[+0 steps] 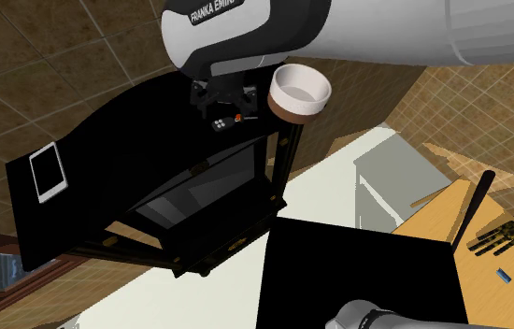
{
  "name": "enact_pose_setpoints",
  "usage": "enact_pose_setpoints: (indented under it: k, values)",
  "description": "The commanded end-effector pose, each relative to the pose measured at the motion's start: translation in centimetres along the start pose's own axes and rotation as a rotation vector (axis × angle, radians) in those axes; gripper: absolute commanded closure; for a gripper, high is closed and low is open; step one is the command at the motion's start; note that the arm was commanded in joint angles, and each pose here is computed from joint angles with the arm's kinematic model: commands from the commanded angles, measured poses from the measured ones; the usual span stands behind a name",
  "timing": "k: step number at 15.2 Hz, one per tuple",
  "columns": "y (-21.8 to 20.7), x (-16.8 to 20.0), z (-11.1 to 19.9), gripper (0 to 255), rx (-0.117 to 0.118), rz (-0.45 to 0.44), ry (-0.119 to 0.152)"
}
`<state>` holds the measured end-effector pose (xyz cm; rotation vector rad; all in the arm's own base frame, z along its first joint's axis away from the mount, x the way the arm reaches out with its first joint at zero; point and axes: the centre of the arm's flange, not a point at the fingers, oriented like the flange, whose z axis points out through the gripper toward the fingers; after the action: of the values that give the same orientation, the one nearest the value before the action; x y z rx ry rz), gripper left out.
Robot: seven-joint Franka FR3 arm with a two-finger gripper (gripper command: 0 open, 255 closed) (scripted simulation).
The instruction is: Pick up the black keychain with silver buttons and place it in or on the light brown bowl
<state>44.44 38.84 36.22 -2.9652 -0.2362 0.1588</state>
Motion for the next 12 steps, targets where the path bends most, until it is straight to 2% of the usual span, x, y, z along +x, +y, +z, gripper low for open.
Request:
enact_pose_setpoints:
  k: [1, 2, 10, 11, 12]
  values:
    - [0.01, 0.02, 1.01, 0, 0.0, 0.0, 0.001]
    - [0.01, 0.02, 1.84, 0, 0.0, 0.0, 0.001]
    - [0.01, 0.02, 1.84, 0, 0.0, 0.0, 0.0]
    - [0.01, 0.02, 1.84, 255, 0.0, 0.0, 0.0]
    - [0.01, 0.02, 1.84, 255, 0.0, 0.0, 0.0]
